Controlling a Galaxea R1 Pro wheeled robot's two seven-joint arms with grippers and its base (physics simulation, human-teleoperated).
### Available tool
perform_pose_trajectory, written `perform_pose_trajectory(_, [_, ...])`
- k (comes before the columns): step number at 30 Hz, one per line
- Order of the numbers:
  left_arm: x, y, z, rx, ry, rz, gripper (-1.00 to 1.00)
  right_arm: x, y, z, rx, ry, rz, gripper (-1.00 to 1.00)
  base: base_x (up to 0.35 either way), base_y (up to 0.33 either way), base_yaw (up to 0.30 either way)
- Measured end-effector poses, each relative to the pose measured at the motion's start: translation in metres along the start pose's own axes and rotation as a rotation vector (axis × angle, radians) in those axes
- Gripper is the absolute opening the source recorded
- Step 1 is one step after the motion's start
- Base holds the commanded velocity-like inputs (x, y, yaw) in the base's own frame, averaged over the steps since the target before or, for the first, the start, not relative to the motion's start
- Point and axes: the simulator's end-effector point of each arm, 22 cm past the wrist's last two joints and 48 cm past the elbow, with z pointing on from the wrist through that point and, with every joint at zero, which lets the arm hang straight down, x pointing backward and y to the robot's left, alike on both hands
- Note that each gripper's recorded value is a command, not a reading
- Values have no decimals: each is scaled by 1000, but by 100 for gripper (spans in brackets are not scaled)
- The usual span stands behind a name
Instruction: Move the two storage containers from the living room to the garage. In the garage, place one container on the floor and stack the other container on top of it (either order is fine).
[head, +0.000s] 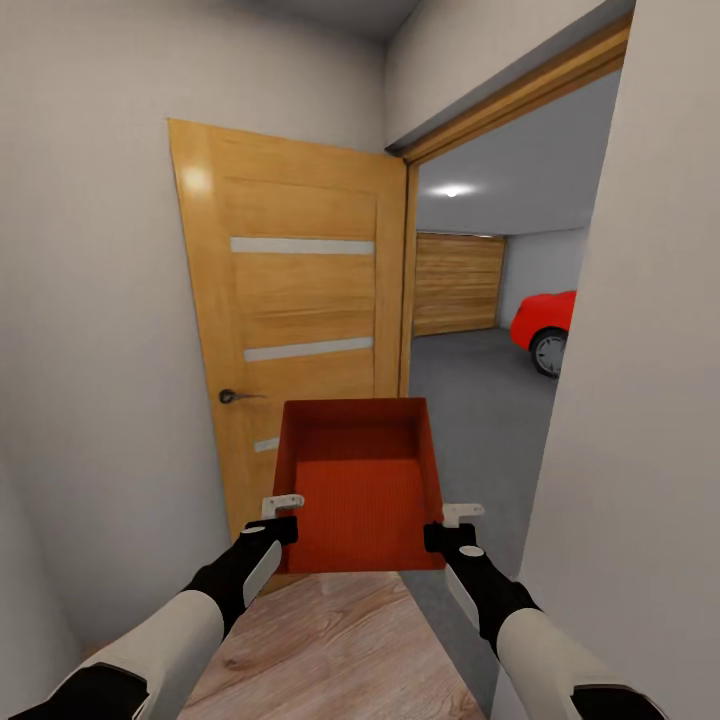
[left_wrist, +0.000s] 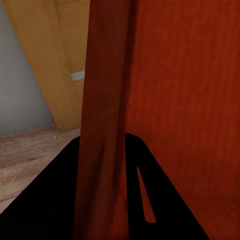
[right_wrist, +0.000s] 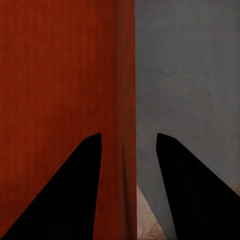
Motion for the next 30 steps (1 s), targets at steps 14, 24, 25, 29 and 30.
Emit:
perform_pose_trajectory(14, [0,0,0,-5,8,4,-100,2,0,0,0,9,6,-100,265,170,-48])
perform_pose_trajectory(24, [0,1,0,-6,10,5,-100,3,0,0,-1,11,9,-100,95,12,-234])
perform_pose_trajectory(25, [0,1,0,-6,10,5,-100,3,0,0,-1,11,9,-100,6,0,-241])
perform_pose_trajectory(29, [0,1,0,-6,10,5,-100,3,0,0,-1,11,9,-100,2,0,-241])
perform_pose_trajectory(30, [0,0,0,-6,10,5,-100,3,0,0,-1,11,8,-100,1,0,-241])
